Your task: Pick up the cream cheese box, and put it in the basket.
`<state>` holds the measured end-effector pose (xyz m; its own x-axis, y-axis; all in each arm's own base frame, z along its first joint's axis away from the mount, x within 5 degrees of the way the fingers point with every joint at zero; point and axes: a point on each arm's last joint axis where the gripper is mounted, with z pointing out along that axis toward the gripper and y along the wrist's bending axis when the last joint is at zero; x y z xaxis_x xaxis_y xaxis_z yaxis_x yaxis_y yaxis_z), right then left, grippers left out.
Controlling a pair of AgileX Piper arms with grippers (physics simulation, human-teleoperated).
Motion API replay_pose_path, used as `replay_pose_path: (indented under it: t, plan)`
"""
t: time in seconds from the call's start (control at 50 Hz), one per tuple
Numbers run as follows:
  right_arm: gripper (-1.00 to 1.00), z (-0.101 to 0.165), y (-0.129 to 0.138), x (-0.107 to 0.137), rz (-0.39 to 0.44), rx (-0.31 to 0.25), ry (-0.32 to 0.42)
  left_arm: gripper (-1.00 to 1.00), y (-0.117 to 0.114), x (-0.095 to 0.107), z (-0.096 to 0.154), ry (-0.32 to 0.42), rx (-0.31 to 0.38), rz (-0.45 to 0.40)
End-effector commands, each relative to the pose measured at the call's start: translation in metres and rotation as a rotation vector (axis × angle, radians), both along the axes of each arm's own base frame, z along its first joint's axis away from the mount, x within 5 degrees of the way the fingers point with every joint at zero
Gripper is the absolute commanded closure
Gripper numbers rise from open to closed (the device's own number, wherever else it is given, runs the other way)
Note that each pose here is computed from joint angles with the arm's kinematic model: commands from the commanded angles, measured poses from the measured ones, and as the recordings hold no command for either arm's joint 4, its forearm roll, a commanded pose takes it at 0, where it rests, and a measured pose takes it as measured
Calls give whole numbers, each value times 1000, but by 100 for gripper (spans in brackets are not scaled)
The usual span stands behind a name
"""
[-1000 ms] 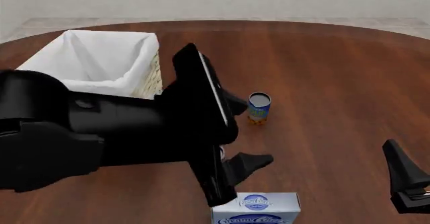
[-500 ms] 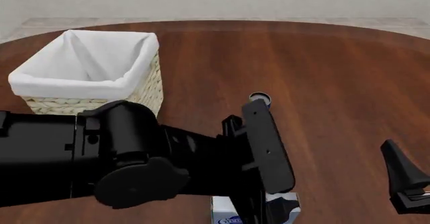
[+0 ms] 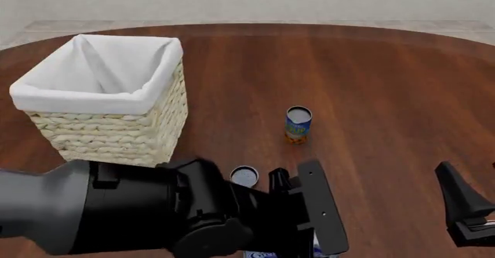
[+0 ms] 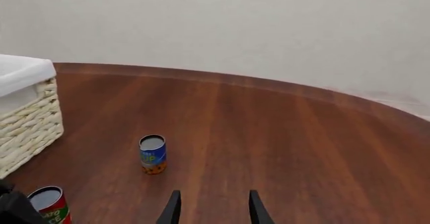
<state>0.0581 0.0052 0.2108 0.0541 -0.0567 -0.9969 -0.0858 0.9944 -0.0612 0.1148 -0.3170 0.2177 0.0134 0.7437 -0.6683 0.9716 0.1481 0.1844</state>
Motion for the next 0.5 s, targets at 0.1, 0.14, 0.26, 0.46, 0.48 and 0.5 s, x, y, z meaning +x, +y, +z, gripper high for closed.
replay_pose_path:
  t: [0.1,0.14,0.26,0.46,0.48,0.5]
  plan:
    - [-100,0,1,2,11,18,12,-100,-1,9,-19,4,44,11]
    - [-100,-1,1,2,13,17,14,-100,-1,11,-19,1,47,12]
    - [-100,-1,1,3,18,12,18,-100,1,17,-21,-5,61,19]
    - [-100,-1,2,4,26,11,25,-100,1,28,-31,-9,87,29]
    - [-100,-1,2,3,27,12,25,-100,1,28,-32,-10,88,30]
    - [-100,-1,2,4,27,11,26,-100,1,29,-32,-9,89,31]
